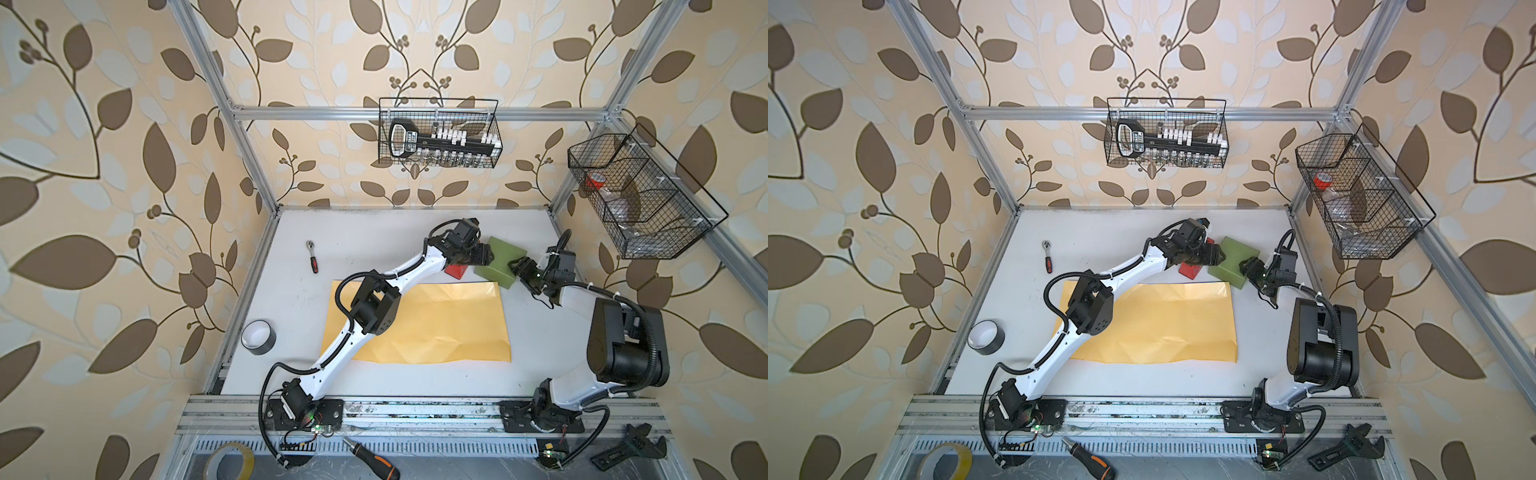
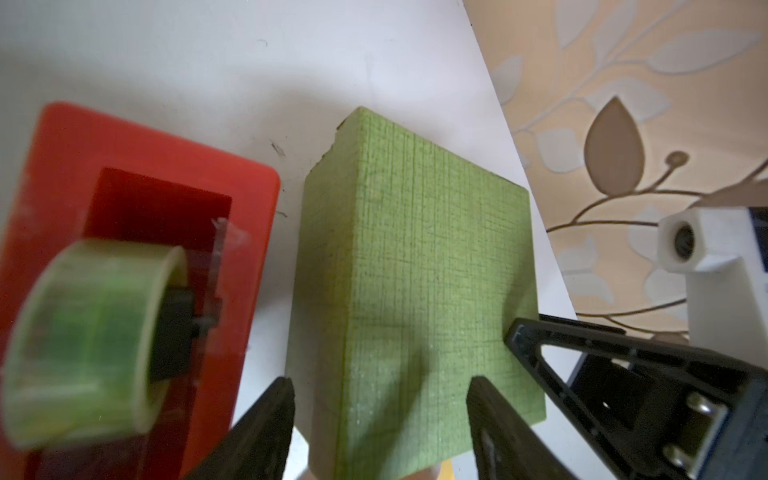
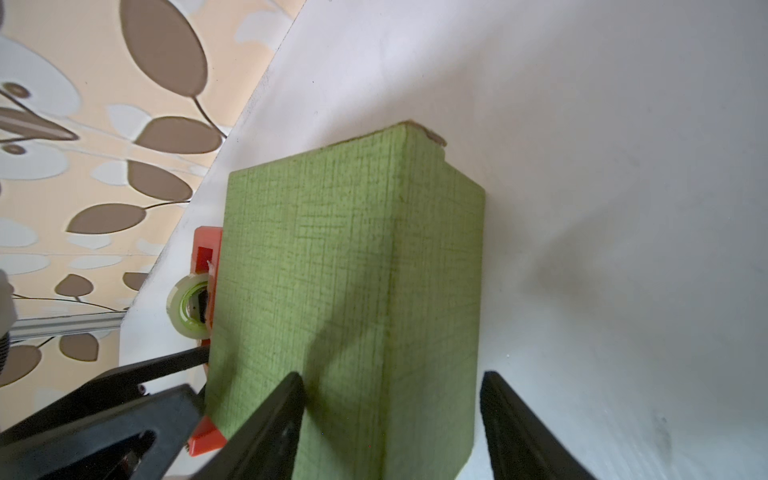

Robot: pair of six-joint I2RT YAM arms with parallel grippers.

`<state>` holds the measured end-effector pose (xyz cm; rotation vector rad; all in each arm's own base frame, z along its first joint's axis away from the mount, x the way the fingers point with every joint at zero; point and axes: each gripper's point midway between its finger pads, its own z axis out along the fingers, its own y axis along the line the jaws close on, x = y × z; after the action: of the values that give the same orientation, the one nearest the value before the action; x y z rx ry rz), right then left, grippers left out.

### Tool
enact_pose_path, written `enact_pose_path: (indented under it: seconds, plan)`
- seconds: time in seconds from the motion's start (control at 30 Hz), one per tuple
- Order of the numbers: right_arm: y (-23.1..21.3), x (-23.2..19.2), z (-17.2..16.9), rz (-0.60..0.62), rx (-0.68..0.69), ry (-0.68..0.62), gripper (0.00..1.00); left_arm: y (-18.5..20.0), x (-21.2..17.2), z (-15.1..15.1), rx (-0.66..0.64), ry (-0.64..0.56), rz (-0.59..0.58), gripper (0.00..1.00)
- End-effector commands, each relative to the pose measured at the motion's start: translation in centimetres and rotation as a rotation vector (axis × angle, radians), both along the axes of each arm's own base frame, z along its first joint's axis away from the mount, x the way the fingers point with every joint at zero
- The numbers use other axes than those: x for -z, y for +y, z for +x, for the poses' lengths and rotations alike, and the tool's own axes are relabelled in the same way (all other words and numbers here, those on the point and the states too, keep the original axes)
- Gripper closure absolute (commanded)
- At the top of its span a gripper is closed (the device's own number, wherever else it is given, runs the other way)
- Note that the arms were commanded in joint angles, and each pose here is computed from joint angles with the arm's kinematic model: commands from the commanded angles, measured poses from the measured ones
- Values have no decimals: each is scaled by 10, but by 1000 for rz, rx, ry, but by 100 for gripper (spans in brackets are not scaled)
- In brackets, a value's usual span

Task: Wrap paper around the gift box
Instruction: 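Reach both grippers to the green gift box and grip its sides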

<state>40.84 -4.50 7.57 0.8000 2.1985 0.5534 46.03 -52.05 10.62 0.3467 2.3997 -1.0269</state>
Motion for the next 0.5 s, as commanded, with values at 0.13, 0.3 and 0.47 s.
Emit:
enact_pose_path:
  seconds: [0.13,0.3,0.47]
  plan:
    - [3,-7,-3,24,-26,-30,30,-21,-9,-6,80,-9,-72,32]
    - [4,-12,-1,95,-27,-63,31,-33,-12,-20,138,-1,-100,37]
    - [3,-15,-13,115,-19,-69,34,-43,-25,-44,211,-7,-100,41]
